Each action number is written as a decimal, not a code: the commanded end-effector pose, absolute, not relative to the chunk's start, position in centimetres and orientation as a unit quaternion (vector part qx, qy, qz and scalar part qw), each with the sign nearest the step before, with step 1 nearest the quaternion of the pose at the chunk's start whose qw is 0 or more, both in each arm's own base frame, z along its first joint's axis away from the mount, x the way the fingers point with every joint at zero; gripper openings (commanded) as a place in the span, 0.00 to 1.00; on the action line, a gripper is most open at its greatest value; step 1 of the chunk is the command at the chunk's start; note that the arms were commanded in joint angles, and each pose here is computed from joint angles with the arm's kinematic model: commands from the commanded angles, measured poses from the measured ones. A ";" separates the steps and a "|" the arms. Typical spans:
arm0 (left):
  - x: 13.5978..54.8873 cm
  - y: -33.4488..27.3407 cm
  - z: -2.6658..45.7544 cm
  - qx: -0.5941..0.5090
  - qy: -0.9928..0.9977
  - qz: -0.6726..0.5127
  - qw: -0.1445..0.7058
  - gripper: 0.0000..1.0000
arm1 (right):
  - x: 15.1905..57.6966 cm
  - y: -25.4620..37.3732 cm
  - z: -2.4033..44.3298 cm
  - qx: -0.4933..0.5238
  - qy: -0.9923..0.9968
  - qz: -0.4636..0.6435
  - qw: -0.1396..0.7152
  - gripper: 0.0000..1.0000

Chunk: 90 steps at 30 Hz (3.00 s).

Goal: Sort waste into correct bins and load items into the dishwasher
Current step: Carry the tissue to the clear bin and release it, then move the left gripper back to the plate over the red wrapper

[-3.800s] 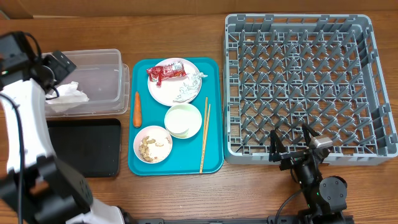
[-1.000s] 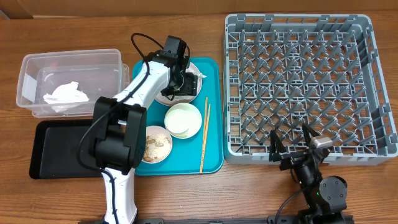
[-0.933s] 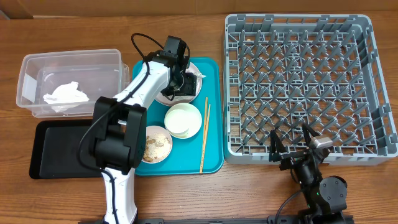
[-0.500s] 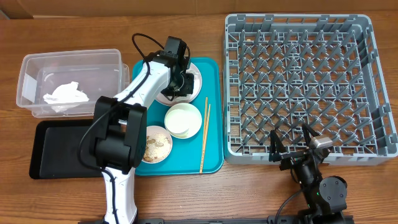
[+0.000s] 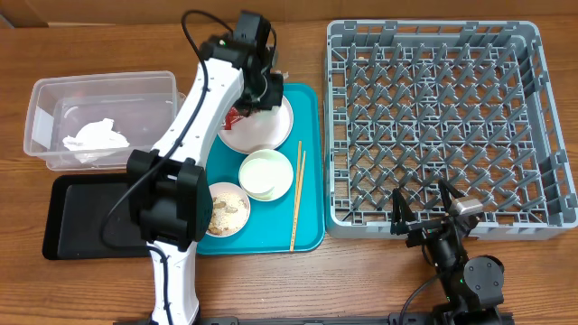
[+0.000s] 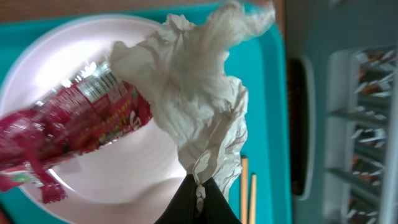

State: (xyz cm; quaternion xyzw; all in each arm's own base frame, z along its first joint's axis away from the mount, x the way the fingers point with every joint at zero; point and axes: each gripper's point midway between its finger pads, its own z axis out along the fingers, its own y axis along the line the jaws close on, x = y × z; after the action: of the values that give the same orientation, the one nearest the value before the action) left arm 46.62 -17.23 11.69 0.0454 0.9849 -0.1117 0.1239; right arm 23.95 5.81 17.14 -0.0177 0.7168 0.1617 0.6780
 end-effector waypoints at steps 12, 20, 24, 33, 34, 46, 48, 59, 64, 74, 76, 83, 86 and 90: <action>49.4 -6.7 18.6 -0.098 0.976 -0.096 0.166 0.04 | 23.9 5.8 17.1 -0.020 0.714 0.162 0.681 1.00; 47.2 3.6 17.8 -0.209 0.968 -0.073 0.121 0.04 | 23.9 5.8 17.1 -0.020 0.714 0.162 0.681 1.00; 45.8 7.7 17.6 -0.255 0.959 -0.065 0.107 0.04 | 23.9 5.8 17.1 -0.020 0.714 0.162 0.681 1.00; 43.7 13.9 15.9 -0.320 0.942 -0.041 0.088 0.04 | 23.9 5.8 17.1 -0.020 0.714 0.162 0.681 1.00; 43.4 14.4 15.5 -0.324 0.941 -0.037 0.084 0.04 | 23.9 5.8 17.1 -0.020 0.714 0.162 0.681 1.00; 42.5 14.5 10.7 -0.332 0.941 -0.038 0.051 0.05 | 23.9 5.8 17.1 -0.020 0.714 0.162 0.681 1.00; 42.5 14.6 10.7 -0.332 0.941 -0.038 0.051 0.14 | 23.9 5.8 17.1 -0.020 0.714 0.162 0.681 1.00; 43.6 12.3 11.6 -0.312 0.942 -0.111 0.059 0.58 | 23.9 5.8 17.1 -0.020 0.714 0.162 0.681 1.00; 44.3 10.6 13.9 -0.281 0.944 -0.155 0.073 0.79 | 23.9 5.8 17.1 -0.020 0.714 0.162 0.681 1.00; 45.6 5.6 17.3 -0.223 0.958 -0.158 0.089 1.00 | 23.9 5.8 17.1 -0.020 0.714 0.162 0.681 1.00; 45.8 4.0 17.3 -0.206 0.962 -0.160 0.086 1.00 | 23.9 5.8 17.1 -0.020 0.714 0.162 0.681 1.00; 46.7 -2.2 17.4 -0.137 0.973 -0.161 0.093 1.00 | 23.9 5.8 17.1 -0.020 0.714 0.162 0.681 1.00; 47.4 -4.6 17.5 -0.107 0.975 -0.163 0.108 1.00 | 23.9 5.8 17.1 -0.020 0.714 0.162 0.681 1.00; 48.4 -7.1 17.6 -0.072 0.978 -0.141 0.133 1.00 | 23.9 5.8 17.1 -0.020 0.714 0.162 0.681 1.00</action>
State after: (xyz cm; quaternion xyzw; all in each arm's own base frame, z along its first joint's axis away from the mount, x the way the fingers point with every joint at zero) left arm 47.72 -5.83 16.91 -0.0982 0.9761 -0.1603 0.1093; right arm 23.95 5.81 17.15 -0.0178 0.7165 0.1616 0.6783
